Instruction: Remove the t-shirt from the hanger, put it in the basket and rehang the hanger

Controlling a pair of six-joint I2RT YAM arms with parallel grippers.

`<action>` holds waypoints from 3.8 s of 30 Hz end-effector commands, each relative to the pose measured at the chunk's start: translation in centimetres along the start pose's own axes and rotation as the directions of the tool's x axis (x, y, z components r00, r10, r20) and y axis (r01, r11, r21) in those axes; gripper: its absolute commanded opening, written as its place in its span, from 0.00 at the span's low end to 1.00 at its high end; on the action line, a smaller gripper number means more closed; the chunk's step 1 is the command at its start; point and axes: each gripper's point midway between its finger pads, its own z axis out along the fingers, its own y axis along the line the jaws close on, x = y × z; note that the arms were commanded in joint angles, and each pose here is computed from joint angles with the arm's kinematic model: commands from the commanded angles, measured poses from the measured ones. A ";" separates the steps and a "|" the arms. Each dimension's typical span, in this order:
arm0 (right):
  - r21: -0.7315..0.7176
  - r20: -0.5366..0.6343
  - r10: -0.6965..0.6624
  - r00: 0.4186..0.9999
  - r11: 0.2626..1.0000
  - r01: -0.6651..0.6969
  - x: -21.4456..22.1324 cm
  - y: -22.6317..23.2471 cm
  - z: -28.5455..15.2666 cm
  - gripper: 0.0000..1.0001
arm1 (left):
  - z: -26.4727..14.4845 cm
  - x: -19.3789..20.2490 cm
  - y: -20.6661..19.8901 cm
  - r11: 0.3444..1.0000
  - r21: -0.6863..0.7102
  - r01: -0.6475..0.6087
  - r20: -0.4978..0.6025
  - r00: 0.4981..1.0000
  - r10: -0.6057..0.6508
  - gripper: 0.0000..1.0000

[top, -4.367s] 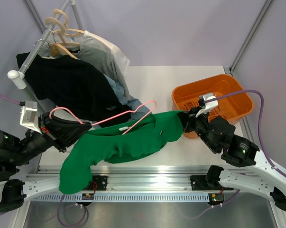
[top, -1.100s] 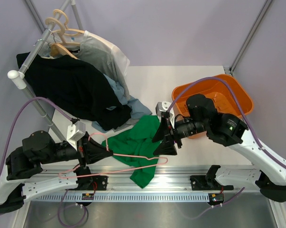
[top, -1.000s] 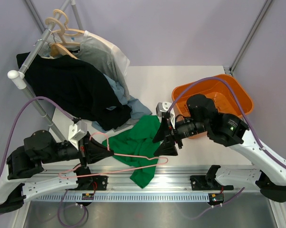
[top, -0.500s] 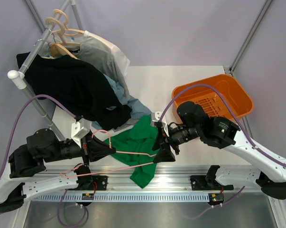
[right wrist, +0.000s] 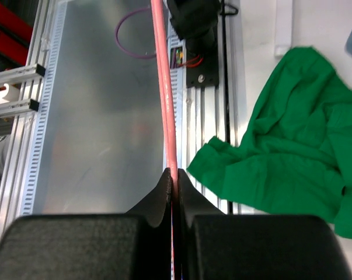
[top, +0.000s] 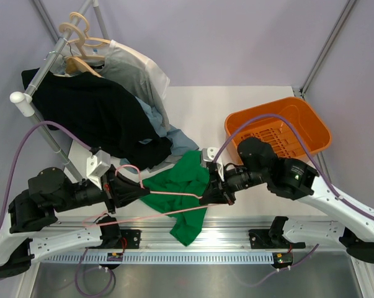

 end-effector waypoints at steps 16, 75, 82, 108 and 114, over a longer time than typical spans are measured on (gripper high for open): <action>0.232 0.224 -0.179 0.958 0.965 0.126 -4.7 -1.5 -3.8 0.00 | -4.9 -8.4 -1.5 0.998 -0.023 0.065 0.263 0.963 -0.056 0.99; 0.464 0.420 -0.307 0.854 0.881 0.089 -27.5 -18.6 11.4 0.00 | -9.5 -14.5 -6.8 0.979 0.195 0.051 0.396 0.910 -0.126 0.99; 0.406 0.421 -0.278 0.864 0.909 0.095 -27.0 -19.7 13.0 0.00 | -9.4 -14.2 -6.3 0.985 0.170 0.043 0.402 0.909 -0.109 0.99; 0.559 0.284 0.072 0.956 0.797 -0.227 -12.5 -20.3 6.3 0.99 | -4.4 -8.8 1.4 0.985 -0.147 0.090 0.356 0.934 -0.033 0.99; 0.605 0.215 0.248 0.945 0.725 -0.328 -3.2 -21.5 7.7 0.99 | -1.7 -4.9 4.7 0.957 -0.263 0.121 0.297 0.954 -0.039 0.99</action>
